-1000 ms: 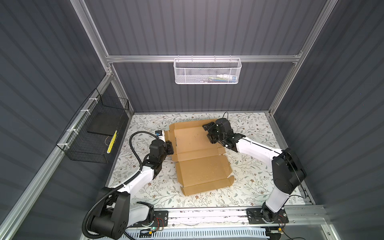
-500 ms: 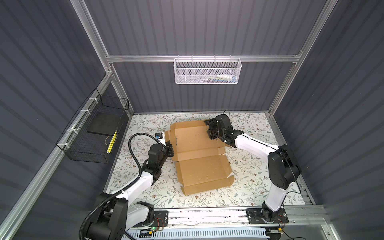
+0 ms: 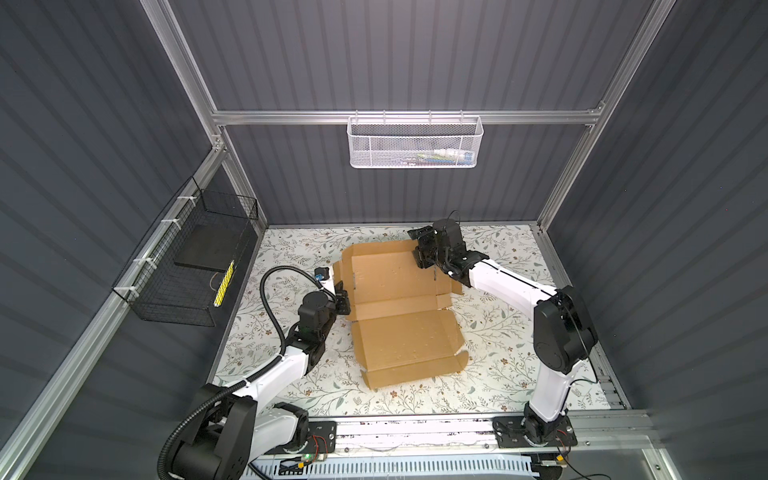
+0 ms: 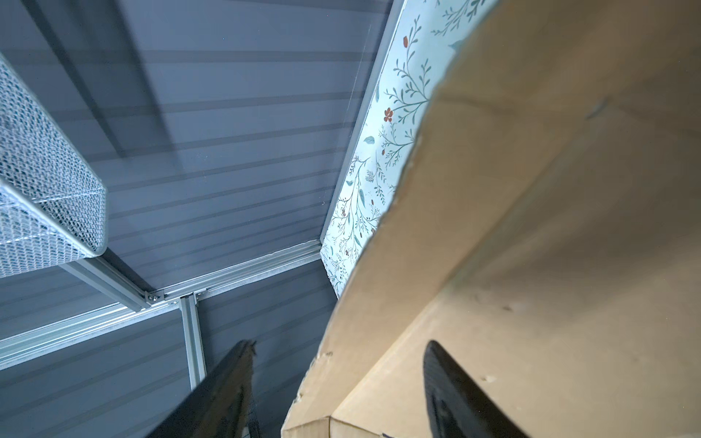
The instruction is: Fold the paper box
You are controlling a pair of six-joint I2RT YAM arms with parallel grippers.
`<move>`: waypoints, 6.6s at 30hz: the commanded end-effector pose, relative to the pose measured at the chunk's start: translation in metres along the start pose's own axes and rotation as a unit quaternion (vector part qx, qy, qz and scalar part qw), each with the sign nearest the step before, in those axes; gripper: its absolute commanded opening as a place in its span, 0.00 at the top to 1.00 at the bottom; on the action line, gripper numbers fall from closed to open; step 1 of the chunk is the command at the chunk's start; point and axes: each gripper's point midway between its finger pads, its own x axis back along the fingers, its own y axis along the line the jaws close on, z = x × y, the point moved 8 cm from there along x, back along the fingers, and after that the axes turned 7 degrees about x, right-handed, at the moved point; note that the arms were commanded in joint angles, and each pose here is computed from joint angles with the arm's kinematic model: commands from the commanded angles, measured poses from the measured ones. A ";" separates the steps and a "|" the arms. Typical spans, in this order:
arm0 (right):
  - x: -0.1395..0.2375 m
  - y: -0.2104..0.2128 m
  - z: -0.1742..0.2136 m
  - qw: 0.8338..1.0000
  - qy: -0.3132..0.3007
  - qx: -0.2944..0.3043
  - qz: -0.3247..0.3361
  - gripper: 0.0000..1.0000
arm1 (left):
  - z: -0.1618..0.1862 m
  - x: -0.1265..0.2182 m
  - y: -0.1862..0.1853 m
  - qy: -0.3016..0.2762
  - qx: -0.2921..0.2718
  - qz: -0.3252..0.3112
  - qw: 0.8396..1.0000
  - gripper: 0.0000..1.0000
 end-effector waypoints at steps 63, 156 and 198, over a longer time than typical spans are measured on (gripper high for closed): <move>-0.019 -0.032 0.006 0.998 0.018 -0.062 0.015 0.72 | -0.006 0.006 -0.026 -0.059 -0.003 0.016 0.998 1.00; -0.004 -0.037 0.042 0.987 0.113 -0.019 -0.110 0.97 | -0.003 0.053 -0.007 -0.008 -0.034 -0.042 0.998 0.31; 0.002 -0.021 0.046 0.975 0.157 0.091 -0.127 0.97 | -0.005 0.093 -0.006 0.139 0.045 -0.061 0.987 0.37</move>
